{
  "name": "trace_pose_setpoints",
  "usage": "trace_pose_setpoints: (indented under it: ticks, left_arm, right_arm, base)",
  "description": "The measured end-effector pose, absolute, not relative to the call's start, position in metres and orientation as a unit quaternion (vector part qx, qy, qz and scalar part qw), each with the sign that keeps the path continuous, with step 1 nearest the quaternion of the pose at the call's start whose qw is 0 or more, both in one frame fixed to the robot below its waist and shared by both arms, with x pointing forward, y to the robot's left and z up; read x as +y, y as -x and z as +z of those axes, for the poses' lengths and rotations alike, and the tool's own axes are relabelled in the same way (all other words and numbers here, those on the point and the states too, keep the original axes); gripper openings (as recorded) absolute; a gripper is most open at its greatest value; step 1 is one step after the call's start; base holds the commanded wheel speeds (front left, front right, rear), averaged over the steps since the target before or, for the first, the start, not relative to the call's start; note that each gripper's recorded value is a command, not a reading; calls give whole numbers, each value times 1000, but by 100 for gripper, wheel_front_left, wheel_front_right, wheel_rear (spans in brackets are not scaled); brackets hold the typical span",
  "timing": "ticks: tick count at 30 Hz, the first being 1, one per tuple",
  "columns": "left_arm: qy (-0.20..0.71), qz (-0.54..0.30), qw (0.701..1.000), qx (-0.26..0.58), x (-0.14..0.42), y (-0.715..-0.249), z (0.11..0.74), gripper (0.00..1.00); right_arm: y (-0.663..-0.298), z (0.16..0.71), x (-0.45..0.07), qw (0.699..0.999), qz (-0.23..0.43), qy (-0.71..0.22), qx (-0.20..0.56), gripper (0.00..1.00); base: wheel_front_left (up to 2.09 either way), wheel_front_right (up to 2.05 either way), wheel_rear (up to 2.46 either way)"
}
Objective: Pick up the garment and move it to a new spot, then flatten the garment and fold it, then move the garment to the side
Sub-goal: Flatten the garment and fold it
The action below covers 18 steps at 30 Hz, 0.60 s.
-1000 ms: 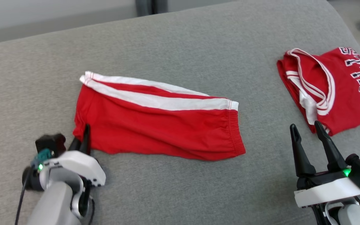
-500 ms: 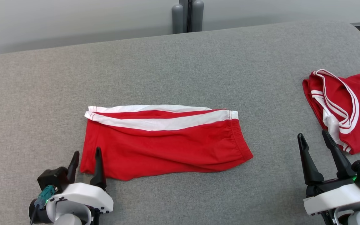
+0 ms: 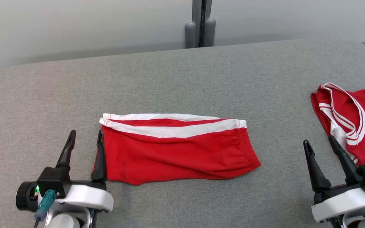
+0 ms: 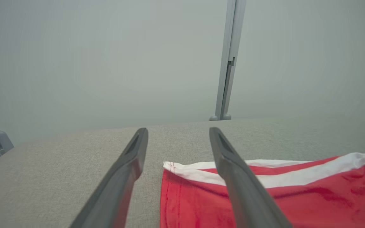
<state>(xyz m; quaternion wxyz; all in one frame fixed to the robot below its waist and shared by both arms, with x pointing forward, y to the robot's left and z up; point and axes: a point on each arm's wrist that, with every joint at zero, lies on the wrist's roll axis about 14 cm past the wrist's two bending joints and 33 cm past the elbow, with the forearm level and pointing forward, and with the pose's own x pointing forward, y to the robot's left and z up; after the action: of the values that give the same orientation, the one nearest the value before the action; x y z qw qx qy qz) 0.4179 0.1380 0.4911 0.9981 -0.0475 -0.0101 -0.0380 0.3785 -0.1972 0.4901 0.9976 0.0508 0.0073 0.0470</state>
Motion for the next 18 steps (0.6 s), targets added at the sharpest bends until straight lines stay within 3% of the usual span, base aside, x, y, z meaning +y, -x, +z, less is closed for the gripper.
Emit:
trace_pose_setpoints:
  ticks: [18]
  left_arm:
    - [48,-22,999,-5,155,-382,505,100]
  right_arm:
    - [-368,495,-192,997,56,-44,15,100]
  base:
    - [0,0,0]
